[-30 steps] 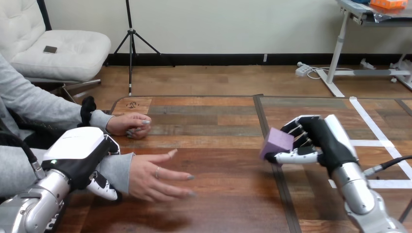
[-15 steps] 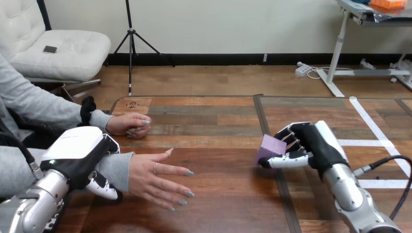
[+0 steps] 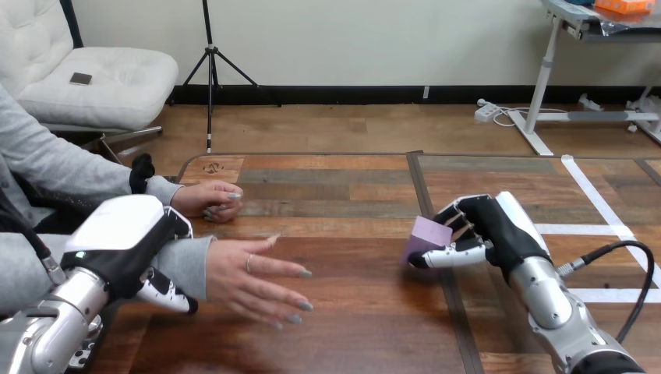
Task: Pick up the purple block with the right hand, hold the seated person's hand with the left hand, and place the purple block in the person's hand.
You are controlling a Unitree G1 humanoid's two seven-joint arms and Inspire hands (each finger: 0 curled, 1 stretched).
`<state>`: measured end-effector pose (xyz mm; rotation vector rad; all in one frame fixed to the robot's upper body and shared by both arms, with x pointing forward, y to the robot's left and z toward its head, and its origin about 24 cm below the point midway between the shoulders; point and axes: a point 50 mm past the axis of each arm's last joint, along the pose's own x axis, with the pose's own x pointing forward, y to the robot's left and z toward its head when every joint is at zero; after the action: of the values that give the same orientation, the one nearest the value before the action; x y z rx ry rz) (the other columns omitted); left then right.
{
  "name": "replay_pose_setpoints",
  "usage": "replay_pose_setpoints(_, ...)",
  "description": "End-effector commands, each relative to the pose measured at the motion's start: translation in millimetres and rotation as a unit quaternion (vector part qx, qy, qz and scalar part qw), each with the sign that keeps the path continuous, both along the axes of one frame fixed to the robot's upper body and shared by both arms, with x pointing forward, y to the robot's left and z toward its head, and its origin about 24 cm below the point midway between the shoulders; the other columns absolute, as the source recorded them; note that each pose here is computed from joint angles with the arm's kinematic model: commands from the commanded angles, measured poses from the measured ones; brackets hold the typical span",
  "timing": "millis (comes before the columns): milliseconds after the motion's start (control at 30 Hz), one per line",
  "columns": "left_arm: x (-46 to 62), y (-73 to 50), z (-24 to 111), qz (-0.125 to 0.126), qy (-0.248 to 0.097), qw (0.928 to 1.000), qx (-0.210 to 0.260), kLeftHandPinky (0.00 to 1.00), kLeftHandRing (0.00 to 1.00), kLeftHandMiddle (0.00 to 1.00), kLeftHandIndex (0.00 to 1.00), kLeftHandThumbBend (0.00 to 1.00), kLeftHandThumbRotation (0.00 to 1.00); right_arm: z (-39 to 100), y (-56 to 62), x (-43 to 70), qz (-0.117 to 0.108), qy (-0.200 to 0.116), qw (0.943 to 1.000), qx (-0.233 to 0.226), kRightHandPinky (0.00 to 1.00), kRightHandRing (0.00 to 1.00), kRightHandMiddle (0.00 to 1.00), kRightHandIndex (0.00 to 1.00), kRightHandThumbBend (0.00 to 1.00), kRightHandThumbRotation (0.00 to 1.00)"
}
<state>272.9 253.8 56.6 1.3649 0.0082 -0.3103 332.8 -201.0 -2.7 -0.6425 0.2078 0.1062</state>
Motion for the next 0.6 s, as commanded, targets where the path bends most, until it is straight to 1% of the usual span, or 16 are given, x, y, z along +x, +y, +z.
replay_pose_setpoints(0,16.7,-13.8,63.6,-0.046,-0.157,0.9861,-0.029,0.21,0.28,0.32,0.33,0.84,0.00,40.0,22.7,28.9,0.025,-0.070,0.9971,0.016,0.33,0.37,0.41,0.45,0.82,0.00)
replay_pose_setpoints(100,16.7,-14.7,64.3,-0.046,-0.168,0.9842,-0.033,0.21,0.27,0.32,0.33,0.85,0.00,39.6,26.0,28.9,0.028,-0.071,0.9969,0.019,0.33,0.37,0.41,0.45,0.82,0.00)
replay_pose_setpoints(300,16.9,-17.3,66.7,-0.052,-0.175,0.9828,-0.027,0.19,0.27,0.31,0.33,0.83,0.00,39.7,32.7,29.3,0.038,-0.072,0.9965,0.019,0.34,0.37,0.42,0.45,0.83,0.00)
replay_pose_setpoints(567,18.4,-22.2,67.9,-0.051,-0.189,0.9799,-0.038,0.19,0.27,0.32,0.34,0.82,0.00,40.4,42.5,29.4,0.055,-0.073,0.9952,0.035,0.34,0.38,0.42,0.45,0.82,0.00)
